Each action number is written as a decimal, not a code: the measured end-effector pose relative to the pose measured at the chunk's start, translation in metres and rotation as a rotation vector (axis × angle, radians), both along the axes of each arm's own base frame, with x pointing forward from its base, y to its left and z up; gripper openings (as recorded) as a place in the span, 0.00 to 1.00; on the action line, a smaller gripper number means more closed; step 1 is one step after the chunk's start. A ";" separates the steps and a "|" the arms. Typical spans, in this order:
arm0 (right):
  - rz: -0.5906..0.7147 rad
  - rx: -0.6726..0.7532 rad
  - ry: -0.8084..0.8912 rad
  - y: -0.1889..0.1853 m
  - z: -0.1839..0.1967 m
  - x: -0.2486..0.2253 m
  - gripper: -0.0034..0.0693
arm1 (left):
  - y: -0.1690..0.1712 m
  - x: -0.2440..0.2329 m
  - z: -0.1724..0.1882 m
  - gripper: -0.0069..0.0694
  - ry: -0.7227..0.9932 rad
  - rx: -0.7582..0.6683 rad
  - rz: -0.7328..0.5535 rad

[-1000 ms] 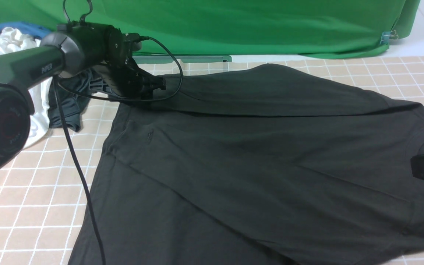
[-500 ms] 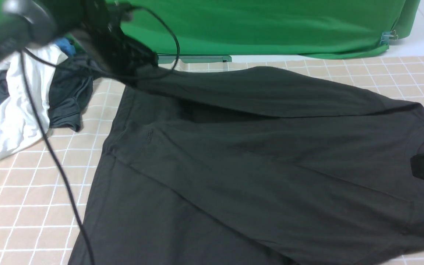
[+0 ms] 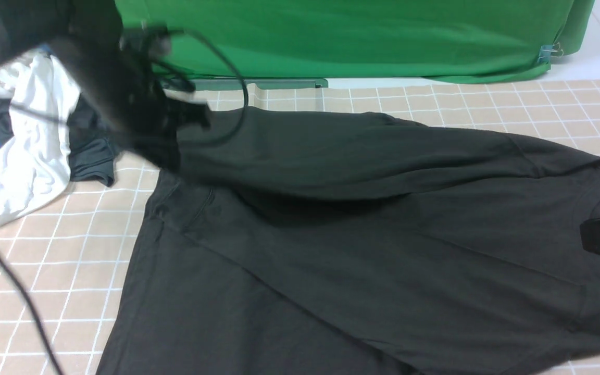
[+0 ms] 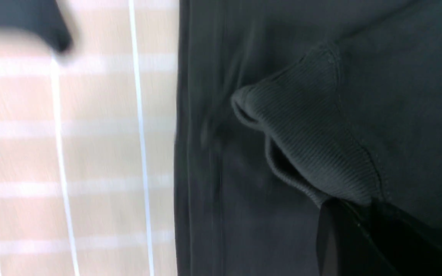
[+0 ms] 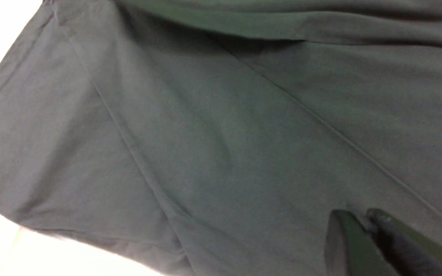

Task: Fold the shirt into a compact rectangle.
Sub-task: 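Fold the left side of the dark shirt inward over its body with the left gripper, then grasp the near edge of the shirt at its hem and shoulder corners, then fold the black garment in half by bringing its near edge over to the far edge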

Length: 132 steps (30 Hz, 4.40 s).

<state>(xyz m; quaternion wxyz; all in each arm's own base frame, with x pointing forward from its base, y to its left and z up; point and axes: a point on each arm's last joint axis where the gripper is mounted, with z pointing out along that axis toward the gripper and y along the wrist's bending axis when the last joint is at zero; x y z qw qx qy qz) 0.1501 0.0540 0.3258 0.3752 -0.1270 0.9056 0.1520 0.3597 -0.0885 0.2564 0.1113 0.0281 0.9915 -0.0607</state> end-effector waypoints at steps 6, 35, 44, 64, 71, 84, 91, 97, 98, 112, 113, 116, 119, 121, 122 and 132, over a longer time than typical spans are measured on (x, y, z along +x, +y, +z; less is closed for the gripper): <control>0.009 -0.009 -0.005 0.000 0.000 0.000 0.17 | 0.006 -0.023 -0.024 0.14 0.036 0.022 0.045; 0.012 -0.018 0.089 0.002 -0.010 0.006 0.17 | 0.031 -0.146 -0.083 0.58 0.301 0.059 0.037; 0.012 -0.027 0.127 0.004 -0.017 0.014 0.17 | 0.038 -0.176 -0.105 0.64 0.288 0.049 0.067; 0.233 -0.249 0.575 0.018 -0.057 0.042 0.40 | 0.036 -0.183 -0.069 0.13 0.154 -0.029 0.032; 0.357 -0.393 0.527 0.043 -0.120 0.041 0.77 | 0.039 -0.197 -0.045 0.13 0.064 -0.053 0.060; 0.454 -0.474 0.504 0.067 -0.172 0.051 0.74 | 0.041 -0.195 -0.042 0.13 0.011 -0.049 0.068; 0.480 -0.514 0.494 0.068 -0.170 0.058 0.16 | 0.037 -0.190 -0.037 0.13 -0.023 -0.097 0.110; 0.485 -0.541 0.498 0.066 -0.144 0.058 0.14 | 0.034 -0.169 -0.003 0.13 -0.146 -0.138 0.162; 0.479 -0.551 0.471 0.065 -0.133 0.060 0.14 | 0.033 -0.162 0.008 0.13 -0.184 -0.143 0.172; 0.310 -0.531 0.246 0.037 -0.055 0.158 0.14 | 0.021 -0.016 0.067 0.13 -0.384 -0.181 0.248; 0.304 -0.532 0.243 0.036 -0.056 0.168 0.14 | 0.022 -0.005 0.066 0.13 -0.386 -0.183 0.258; 0.284 -0.533 0.214 0.035 -0.053 0.199 0.14 | 0.026 0.029 0.058 0.13 -0.389 -0.187 0.287; 0.256 -0.531 0.166 0.033 -0.049 0.239 0.14 | 0.031 0.068 0.045 0.13 -0.389 -0.204 0.323; 0.244 -0.529 0.149 0.033 -0.051 0.259 0.14 | 0.035 0.089 0.031 0.13 -0.377 -0.215 0.344; 0.243 -0.529 0.147 0.033 -0.051 0.262 0.14 | 0.036 0.092 0.033 0.13 -0.385 -0.221 0.348; 0.208 -0.518 0.069 0.042 -0.107 0.338 0.15 | 0.042 0.152 -0.033 0.15 -0.378 -0.232 0.392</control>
